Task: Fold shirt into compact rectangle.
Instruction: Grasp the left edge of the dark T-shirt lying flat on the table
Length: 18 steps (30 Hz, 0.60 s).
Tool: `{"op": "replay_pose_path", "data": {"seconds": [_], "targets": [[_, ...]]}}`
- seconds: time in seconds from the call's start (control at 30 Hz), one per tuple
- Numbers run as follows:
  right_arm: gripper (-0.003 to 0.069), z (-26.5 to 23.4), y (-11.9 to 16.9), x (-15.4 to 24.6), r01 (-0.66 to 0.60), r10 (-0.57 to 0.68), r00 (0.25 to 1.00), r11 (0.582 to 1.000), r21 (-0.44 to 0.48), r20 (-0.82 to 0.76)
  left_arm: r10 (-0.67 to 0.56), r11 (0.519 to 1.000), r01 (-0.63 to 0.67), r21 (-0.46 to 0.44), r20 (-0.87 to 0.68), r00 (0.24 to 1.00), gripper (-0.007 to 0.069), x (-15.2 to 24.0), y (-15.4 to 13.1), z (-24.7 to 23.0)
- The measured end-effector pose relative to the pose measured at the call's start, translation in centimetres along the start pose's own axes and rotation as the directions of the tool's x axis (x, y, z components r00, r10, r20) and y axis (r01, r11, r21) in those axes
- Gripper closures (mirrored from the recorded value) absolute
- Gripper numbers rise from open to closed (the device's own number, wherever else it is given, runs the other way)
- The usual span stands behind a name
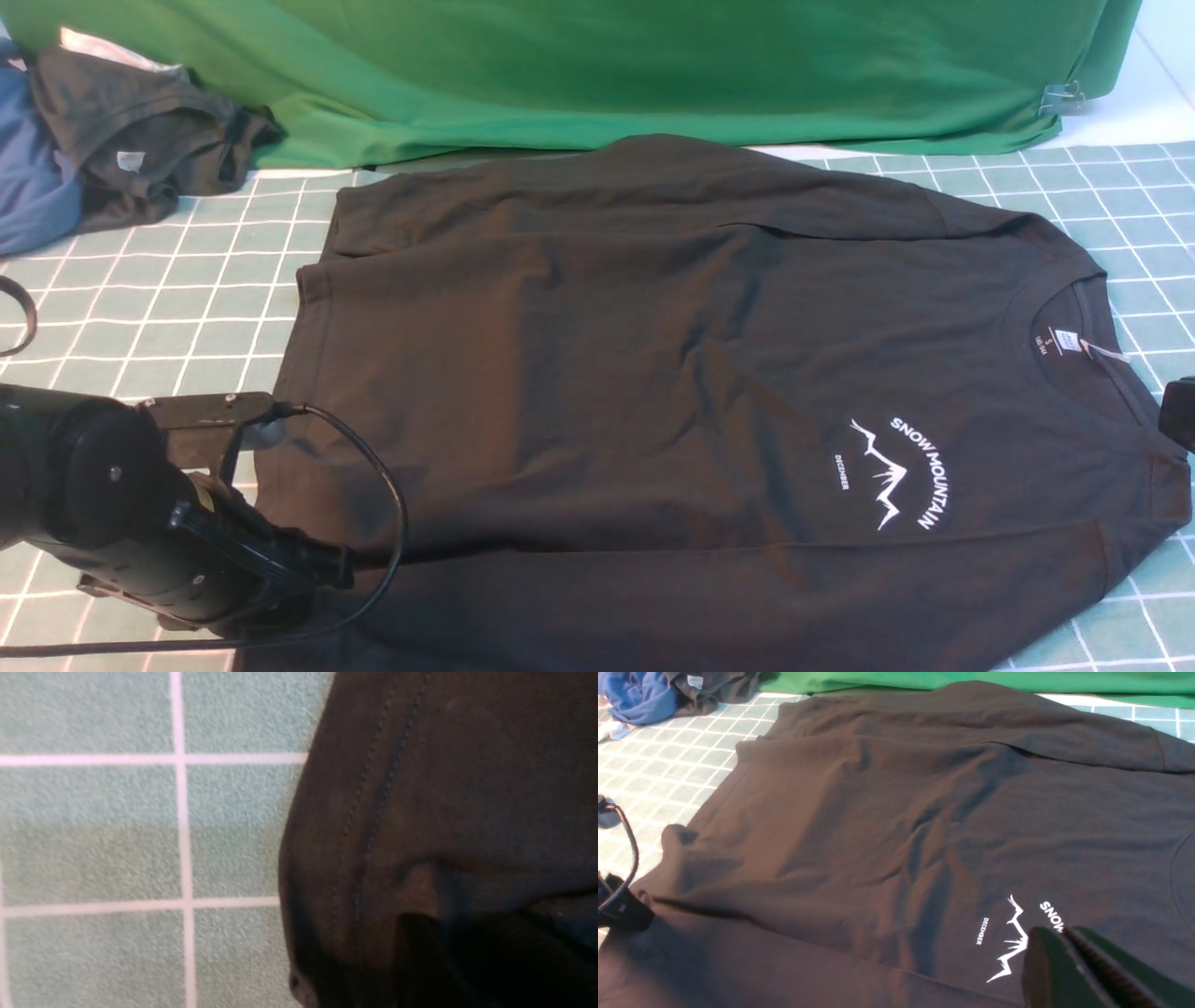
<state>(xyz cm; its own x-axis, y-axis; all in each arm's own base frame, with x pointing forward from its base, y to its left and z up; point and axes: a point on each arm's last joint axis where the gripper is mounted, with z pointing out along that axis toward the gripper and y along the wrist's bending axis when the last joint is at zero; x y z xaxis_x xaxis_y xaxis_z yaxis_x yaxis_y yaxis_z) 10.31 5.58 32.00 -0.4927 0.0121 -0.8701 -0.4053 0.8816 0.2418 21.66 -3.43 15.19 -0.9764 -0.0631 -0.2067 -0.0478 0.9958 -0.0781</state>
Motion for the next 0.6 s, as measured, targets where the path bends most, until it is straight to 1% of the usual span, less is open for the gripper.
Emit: {"op": "replay_pose_path", "data": {"seconds": [0.07, 0.1, 0.2, 0.47, 0.57, 0.6], "targets": [[0.0635, 0.0, 0.0, 0.0, 0.0, 0.0, 1.0, 1.0, 0.0, 0.0, -0.001, 1.0, 0.001, 0.004, -0.011, 1.0, 0.0548, 0.0, 0.0, 0.0], [0.0635, 0.0, 0.0, 0.0, 0.0, 0.0, 1.0, 1.0, 0.0, 0.0, -0.002, 1.0, 0.002, 0.004, -0.022, 1.0, 0.0576, 0.1, 0.0, 0.0], [0.0635, 0.0, 0.0, 0.0, 0.0, 0.0, 1.0, 1.0, 0.0, 0.001, -0.001, 1.0, 0.001, 0.002, -0.054, 0.999, 0.0609, 0.4, 0.0, -0.1], [0.0635, 0.0, 0.0, -0.1, 0.0, 0.0, 1.0, 1.0, 0.001, 0.012, -0.019, 1.0, 0.02, 0.005, -0.14, 0.99, 0.0612, 1.0, -0.1, -0.3], [0.0635, 0.0, 0.0, -0.2, 0.0, 0.0, 1.0, 1.0, 0.002, 0.025, -0.022, 1.0, 0.024, 0.004, -0.175, 0.984, 0.059, 1.3, -0.1, -0.4], [0.0635, 0.0, 0.0, -0.3, 0.0, 0.0, 1.0, 1.0, 0.002, 0.03, -0.022, 1.0, 0.024, 0.004, -0.183, 0.983, 0.0573, 1.4, -0.1, -0.4]]}}
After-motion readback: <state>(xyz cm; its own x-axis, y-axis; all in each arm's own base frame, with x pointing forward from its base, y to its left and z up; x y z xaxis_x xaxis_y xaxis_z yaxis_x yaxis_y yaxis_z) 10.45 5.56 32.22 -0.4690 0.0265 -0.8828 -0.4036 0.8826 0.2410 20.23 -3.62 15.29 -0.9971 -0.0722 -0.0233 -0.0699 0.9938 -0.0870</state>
